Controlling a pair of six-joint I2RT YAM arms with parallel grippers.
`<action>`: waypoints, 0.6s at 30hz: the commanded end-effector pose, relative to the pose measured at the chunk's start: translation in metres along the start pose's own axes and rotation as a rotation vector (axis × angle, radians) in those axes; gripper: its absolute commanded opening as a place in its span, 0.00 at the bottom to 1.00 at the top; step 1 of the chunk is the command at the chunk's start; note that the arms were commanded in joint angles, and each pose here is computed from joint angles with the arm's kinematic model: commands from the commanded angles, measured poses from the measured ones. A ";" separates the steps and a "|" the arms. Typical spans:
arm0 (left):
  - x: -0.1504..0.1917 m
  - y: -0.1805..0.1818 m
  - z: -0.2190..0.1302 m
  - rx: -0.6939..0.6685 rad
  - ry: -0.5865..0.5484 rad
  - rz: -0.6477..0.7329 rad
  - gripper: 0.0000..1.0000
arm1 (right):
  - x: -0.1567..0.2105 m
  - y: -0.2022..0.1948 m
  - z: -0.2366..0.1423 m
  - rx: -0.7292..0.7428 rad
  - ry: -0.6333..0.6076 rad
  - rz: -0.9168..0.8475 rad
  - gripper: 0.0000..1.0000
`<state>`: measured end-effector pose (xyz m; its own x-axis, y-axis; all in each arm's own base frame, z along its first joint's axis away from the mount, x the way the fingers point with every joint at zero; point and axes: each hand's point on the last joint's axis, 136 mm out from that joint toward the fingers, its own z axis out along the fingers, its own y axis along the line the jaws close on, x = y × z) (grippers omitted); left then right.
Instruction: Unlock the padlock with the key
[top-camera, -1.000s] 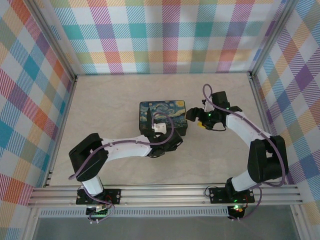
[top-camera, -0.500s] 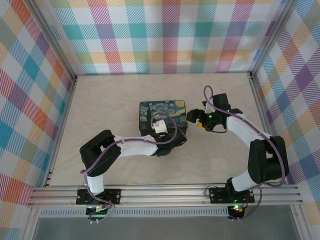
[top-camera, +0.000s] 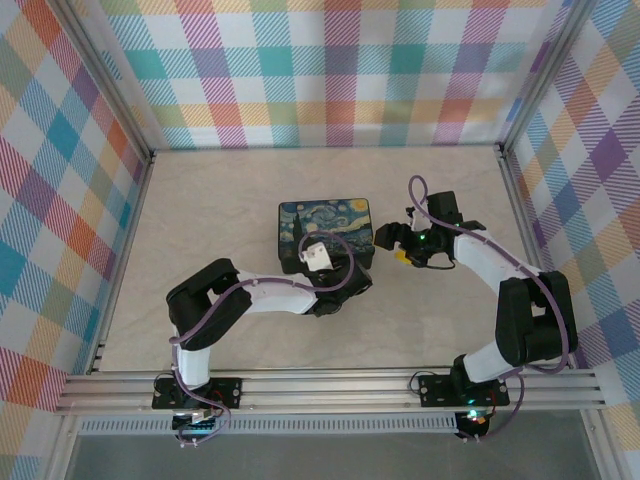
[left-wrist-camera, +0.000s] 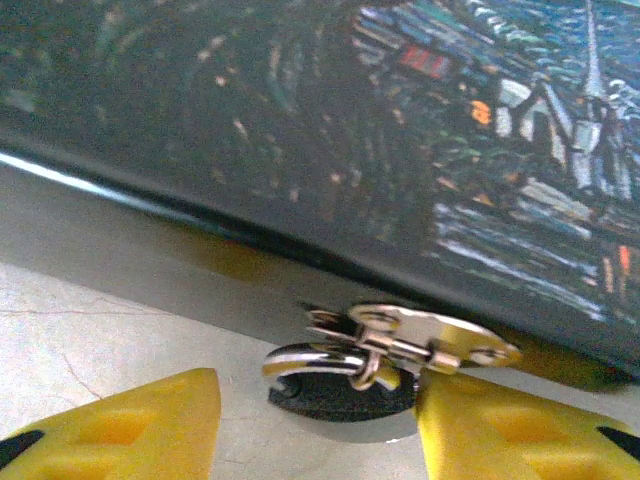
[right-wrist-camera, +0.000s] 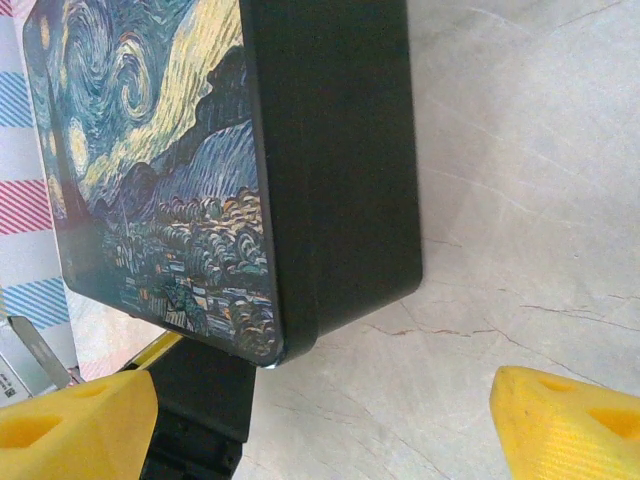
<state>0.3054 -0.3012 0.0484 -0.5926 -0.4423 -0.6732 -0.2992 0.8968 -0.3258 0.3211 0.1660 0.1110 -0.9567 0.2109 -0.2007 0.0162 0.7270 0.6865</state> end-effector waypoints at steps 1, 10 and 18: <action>-0.003 0.015 0.009 -0.041 -0.039 -0.006 0.51 | 0.002 0.006 -0.003 -0.035 0.004 -0.025 0.86; 0.000 0.017 0.019 -0.051 -0.052 0.005 0.39 | 0.005 0.008 -0.004 -0.048 0.010 -0.024 0.86; 0.000 0.025 0.022 -0.072 -0.047 0.016 0.32 | 0.009 0.007 -0.006 -0.044 0.015 -0.026 0.86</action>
<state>0.3166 -0.3012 0.0480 -0.5396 -0.4729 -0.6966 -0.3091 0.8808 -0.3586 0.3142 0.1684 0.1094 -0.9627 0.1986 -0.1836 0.0139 0.7141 0.6999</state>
